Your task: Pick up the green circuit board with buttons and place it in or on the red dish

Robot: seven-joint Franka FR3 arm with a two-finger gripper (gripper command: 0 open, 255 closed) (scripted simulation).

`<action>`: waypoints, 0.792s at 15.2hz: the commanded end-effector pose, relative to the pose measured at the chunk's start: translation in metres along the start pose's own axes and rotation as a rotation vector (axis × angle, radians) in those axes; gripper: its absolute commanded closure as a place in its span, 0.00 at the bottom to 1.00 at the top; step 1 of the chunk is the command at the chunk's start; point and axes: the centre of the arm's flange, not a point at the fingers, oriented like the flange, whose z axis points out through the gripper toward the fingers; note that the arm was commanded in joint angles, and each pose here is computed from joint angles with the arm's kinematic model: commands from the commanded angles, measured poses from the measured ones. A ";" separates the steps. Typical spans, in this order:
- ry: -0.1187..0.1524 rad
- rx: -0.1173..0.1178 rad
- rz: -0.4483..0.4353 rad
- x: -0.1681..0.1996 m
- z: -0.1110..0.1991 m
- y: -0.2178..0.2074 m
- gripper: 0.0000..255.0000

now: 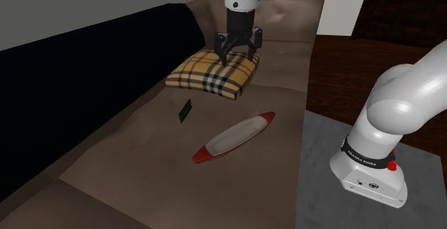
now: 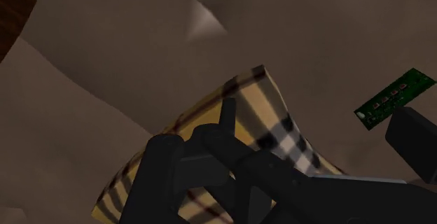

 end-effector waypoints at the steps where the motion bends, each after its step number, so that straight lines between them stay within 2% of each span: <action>1: -0.010 -0.003 0.067 0.004 0.017 -0.020 0.00; 12: -0.064 -0.027 0.405 0.051 0.114 -0.123 0.00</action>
